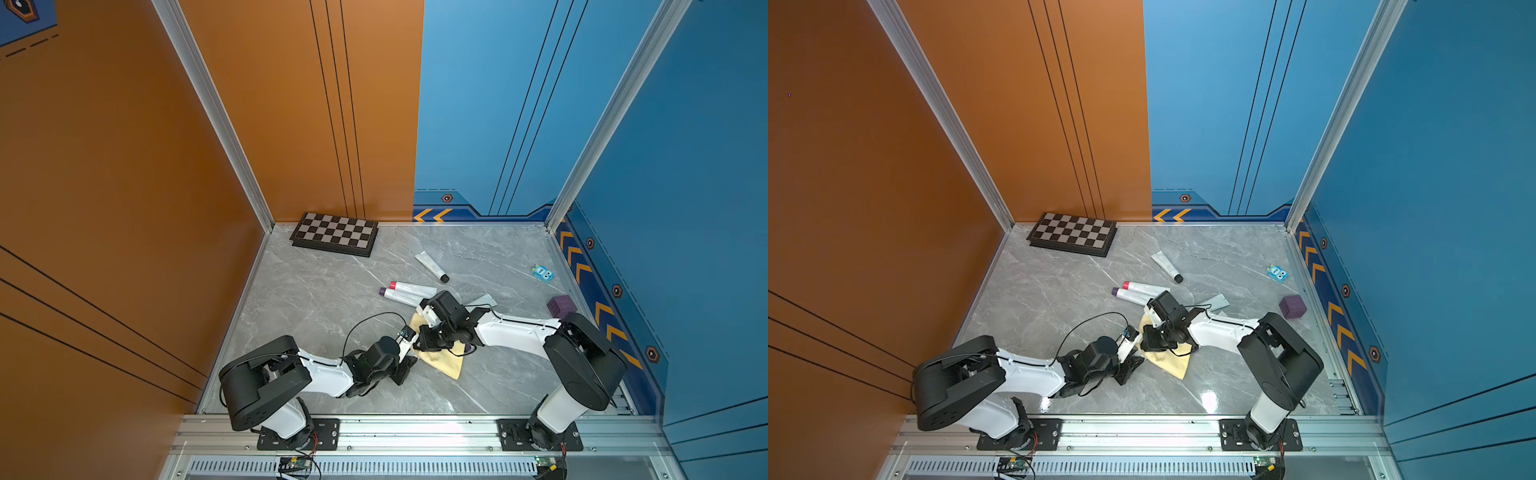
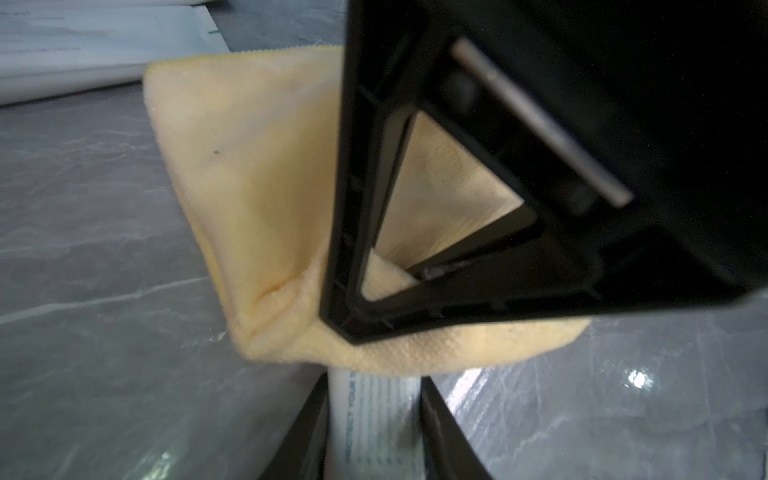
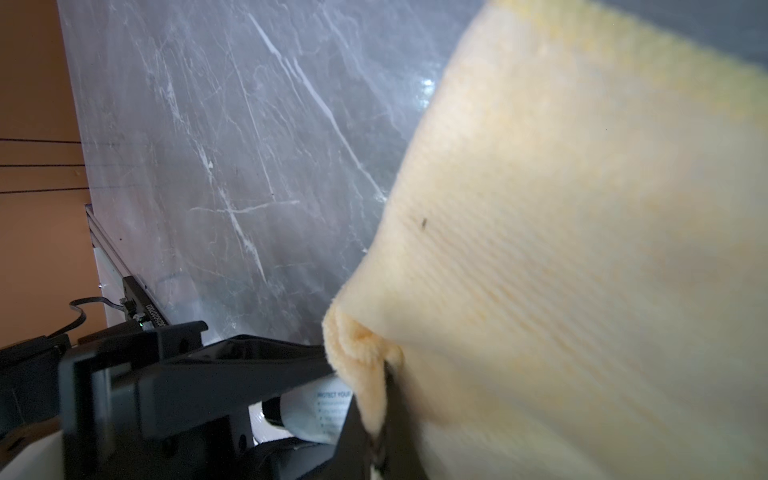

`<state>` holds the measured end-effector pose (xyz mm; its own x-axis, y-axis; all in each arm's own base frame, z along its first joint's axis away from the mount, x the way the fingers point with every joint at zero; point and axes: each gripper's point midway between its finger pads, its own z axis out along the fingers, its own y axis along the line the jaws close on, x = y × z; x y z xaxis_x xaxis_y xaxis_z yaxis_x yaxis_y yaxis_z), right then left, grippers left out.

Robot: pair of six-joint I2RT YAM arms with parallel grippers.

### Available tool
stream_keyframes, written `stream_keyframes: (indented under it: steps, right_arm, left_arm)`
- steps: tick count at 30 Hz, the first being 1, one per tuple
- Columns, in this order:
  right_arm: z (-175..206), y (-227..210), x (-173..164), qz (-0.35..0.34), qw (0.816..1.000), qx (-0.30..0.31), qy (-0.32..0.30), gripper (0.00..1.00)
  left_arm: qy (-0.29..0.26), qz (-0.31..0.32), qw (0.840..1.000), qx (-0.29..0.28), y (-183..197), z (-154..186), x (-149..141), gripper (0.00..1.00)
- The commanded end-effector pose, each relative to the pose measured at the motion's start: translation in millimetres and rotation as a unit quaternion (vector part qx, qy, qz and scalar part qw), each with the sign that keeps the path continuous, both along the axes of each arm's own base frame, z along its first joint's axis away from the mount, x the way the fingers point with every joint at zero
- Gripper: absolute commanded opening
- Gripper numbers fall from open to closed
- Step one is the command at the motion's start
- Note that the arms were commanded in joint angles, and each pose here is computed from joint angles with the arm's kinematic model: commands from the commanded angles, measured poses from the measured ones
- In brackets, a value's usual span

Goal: Wipe the surface of the toothpaste tube
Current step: Wipe the dirt from the toothpaste tube.

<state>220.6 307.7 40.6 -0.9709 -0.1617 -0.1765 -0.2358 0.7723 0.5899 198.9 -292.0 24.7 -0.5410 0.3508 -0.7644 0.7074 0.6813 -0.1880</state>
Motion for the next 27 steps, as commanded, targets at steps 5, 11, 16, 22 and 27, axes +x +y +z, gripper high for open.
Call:
stream_keyframes:
  steps: [5,11,16,22,27]
  right_arm:
    - [-35,-54,-2,-0.051,0.995,-0.063,0.064,0.00]
    - [-27,-67,13,-0.056,0.994,-0.082,0.047,0.00]
    - [-29,-36,-4,-0.019,0.996,-0.066,0.057,0.00]
    - [-42,-18,-37,0.006,0.995,-0.055,0.082,0.00]
    - [-48,-56,-26,-0.030,0.993,-0.081,0.080,0.00]
  left_arm:
    - [0.022,-0.003,0.998,0.058,18,-27,-12,0.33]
    - [0.021,-0.003,0.998,0.058,18,-27,-12,0.33]
    - [0.021,-0.002,0.998,0.060,19,-28,-12,0.33]
    - [0.020,-0.001,0.998,0.059,19,-27,-12,0.33]
    - [0.018,0.000,0.998,0.058,20,-25,-12,0.33]
